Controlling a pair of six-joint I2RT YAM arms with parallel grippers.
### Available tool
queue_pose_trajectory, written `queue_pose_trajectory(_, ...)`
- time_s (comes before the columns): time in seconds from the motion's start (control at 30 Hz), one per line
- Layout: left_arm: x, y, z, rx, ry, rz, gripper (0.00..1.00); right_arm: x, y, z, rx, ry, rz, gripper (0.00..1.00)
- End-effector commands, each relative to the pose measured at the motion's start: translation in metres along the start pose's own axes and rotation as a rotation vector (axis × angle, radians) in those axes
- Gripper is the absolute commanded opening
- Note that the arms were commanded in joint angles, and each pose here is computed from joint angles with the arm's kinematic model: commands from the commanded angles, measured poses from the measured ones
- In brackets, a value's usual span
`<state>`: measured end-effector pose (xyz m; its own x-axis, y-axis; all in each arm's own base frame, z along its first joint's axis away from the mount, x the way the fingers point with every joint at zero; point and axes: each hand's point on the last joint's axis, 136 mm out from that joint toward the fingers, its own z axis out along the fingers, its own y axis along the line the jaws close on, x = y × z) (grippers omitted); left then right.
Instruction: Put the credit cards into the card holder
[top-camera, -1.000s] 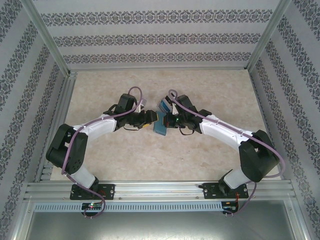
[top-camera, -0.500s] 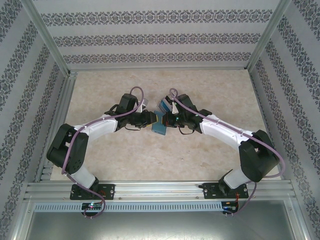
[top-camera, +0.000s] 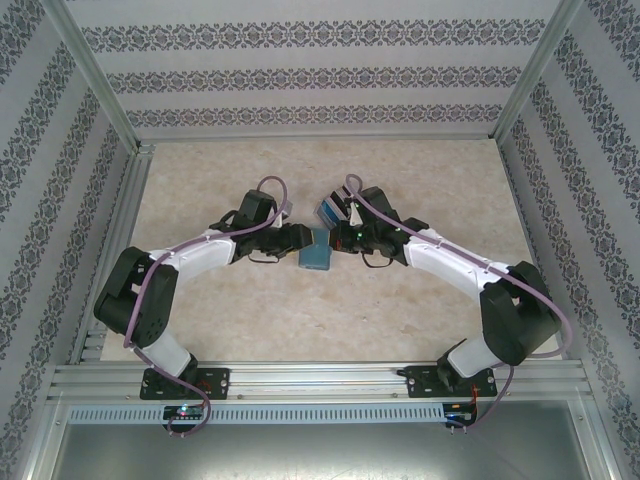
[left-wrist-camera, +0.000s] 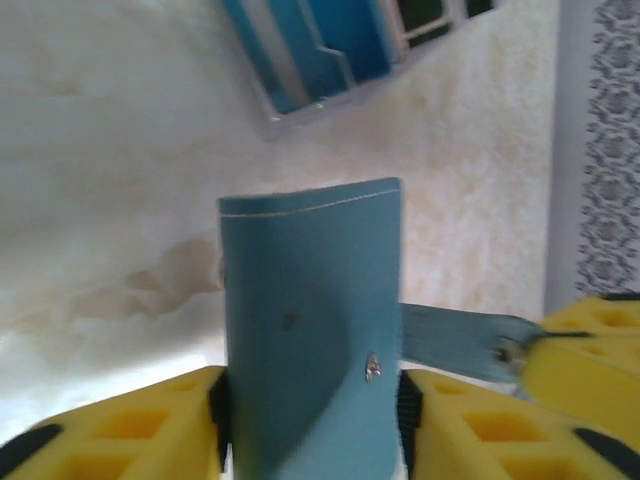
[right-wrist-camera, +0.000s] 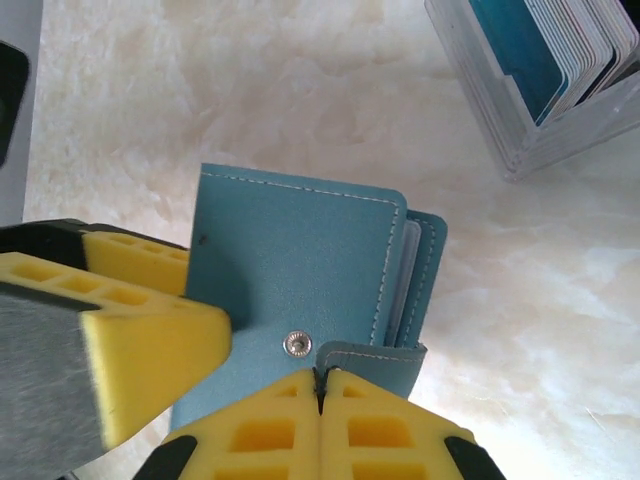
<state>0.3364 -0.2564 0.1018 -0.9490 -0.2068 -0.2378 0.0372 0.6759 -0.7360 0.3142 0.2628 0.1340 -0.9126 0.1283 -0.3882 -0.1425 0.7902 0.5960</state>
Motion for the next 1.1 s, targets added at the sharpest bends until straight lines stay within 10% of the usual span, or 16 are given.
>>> queue_pose_trajectory(0.0, 0.014, 0.039, 0.005, -0.130, 0.006, -0.042, 0.54, 0.007, -0.005, -0.003, 0.003, 0.008, -0.009, 0.02)
queue_pose_trajectory(1.07, 0.015, -0.007, 0.013, -0.004, 0.104, 0.009, 0.68, 0.005, 0.016, -0.010, -0.057, 0.004, 0.014, 0.02)
